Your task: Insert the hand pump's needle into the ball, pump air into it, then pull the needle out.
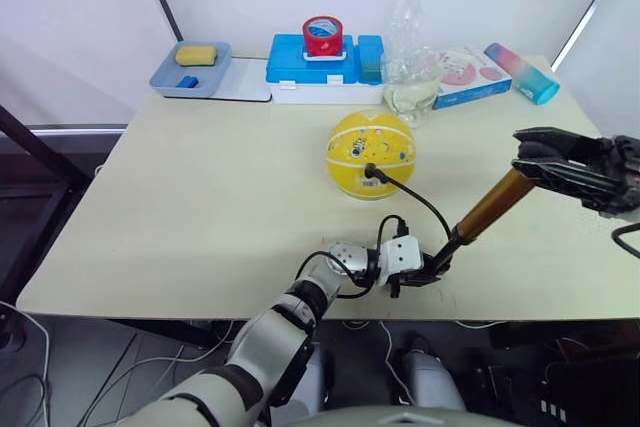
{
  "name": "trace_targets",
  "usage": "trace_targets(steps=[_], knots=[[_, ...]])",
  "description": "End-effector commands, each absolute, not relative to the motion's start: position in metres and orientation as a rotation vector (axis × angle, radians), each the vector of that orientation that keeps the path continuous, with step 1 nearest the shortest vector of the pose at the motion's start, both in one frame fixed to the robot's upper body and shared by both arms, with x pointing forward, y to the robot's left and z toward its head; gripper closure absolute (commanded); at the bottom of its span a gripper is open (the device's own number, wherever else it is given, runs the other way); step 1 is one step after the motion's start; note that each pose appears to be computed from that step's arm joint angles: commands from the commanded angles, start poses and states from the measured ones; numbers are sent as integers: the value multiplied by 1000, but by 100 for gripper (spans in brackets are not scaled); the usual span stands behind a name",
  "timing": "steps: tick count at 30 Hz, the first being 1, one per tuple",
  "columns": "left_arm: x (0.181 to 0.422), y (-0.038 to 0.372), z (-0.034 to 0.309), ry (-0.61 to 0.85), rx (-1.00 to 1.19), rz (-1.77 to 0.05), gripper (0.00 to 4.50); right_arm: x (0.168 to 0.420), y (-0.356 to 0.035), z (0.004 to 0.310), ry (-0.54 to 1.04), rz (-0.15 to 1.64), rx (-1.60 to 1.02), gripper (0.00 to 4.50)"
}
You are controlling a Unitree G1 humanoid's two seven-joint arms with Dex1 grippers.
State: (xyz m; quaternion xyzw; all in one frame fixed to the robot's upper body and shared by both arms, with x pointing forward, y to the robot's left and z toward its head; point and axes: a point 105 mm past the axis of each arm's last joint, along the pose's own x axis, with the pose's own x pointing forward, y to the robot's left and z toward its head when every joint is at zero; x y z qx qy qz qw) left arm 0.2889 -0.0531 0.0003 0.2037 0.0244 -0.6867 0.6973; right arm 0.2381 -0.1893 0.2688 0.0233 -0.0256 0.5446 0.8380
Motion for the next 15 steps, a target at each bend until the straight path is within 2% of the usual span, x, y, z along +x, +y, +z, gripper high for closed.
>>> trace_targets(steps=[1,4,9,13,15], knots=[[275,-39,-30,198,493,-1571,335,237,-187,266,-73,1133,3,245],[275,-39,-30,199,490,-1573,335,243,-178,230,34,1124,-26,245],[275,-39,-30,200,487,-1566,335,256,-167,178,106,1080,-38,245],[276,-39,-30,202,484,-1565,335,258,-168,151,148,1063,-83,245],[276,-38,-30,204,482,-1566,335,259,-169,148,134,1055,-85,245]])
